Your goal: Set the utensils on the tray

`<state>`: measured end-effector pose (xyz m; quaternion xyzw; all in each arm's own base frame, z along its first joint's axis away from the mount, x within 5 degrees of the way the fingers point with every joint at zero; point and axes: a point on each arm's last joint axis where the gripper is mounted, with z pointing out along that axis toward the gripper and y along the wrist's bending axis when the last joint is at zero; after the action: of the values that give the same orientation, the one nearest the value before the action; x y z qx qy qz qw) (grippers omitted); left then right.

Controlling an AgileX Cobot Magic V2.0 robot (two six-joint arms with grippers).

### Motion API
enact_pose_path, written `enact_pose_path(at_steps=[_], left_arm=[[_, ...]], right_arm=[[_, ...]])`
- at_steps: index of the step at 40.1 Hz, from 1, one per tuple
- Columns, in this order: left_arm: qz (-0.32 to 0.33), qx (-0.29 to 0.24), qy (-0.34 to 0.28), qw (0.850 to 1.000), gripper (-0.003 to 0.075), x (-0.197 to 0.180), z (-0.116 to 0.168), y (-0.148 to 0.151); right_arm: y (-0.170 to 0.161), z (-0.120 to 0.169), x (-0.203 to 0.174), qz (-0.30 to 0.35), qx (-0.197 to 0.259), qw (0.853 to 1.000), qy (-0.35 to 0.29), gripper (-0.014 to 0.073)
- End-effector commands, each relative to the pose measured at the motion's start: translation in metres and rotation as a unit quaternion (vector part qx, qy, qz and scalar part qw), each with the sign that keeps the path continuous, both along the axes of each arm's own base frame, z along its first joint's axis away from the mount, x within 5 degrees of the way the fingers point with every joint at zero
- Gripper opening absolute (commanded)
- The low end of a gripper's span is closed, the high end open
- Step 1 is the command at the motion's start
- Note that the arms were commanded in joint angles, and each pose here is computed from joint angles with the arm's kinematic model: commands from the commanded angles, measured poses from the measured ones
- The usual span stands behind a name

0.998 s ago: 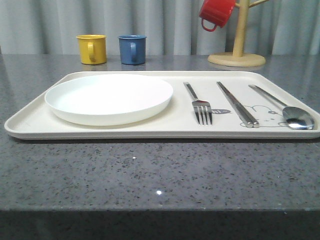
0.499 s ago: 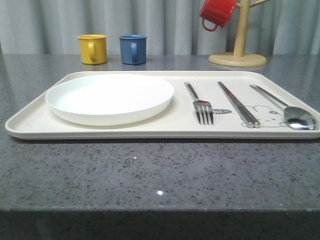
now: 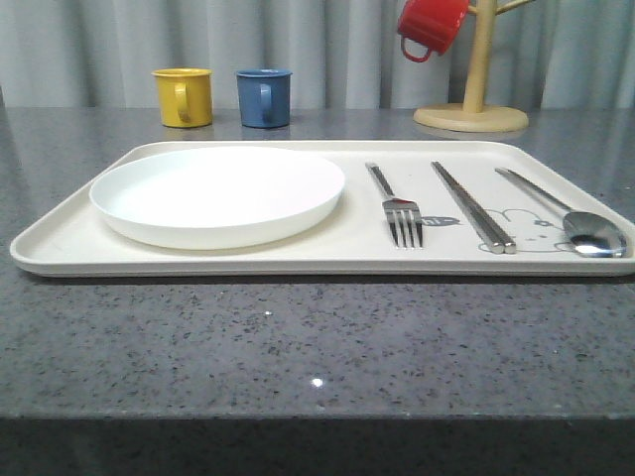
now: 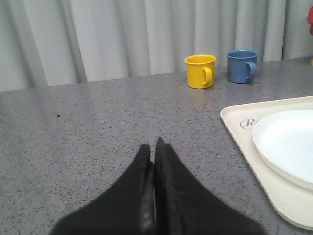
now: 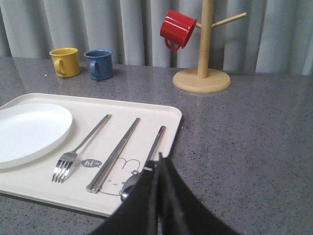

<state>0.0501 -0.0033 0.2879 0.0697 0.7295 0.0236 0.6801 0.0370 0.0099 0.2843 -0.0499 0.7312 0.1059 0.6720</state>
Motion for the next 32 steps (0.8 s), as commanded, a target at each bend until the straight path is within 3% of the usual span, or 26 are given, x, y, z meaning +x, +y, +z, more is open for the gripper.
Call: enact_pose_path(at_steps=[1,12,26,32], left_arm=[[0.0,-0.011,-0.048,0.999,-0.0018,0.0,0.016,0.0],[0.0,-0.01,-0.048,0.999,-0.0018,-0.002,0.008,0.0],[0.001,-0.009,-0.006,1.0,-0.0018,0.0,-0.073,0.0],[0.003,-0.012,-0.039,0.999,-0.0018,0.004,-0.086,0.0]], right_arm=[[-0.001,0.014,0.0,-0.003,0.003,0.999,-0.044,-0.003],[-0.001,0.014,0.0,-0.003,0.003,0.999,-0.044,-0.003],[-0.001,0.014,0.0,-0.003,0.003,0.999,-0.045,-0.003],[-0.001,0.014,0.0,-0.003,0.003,0.999,-0.045,-0.003]])
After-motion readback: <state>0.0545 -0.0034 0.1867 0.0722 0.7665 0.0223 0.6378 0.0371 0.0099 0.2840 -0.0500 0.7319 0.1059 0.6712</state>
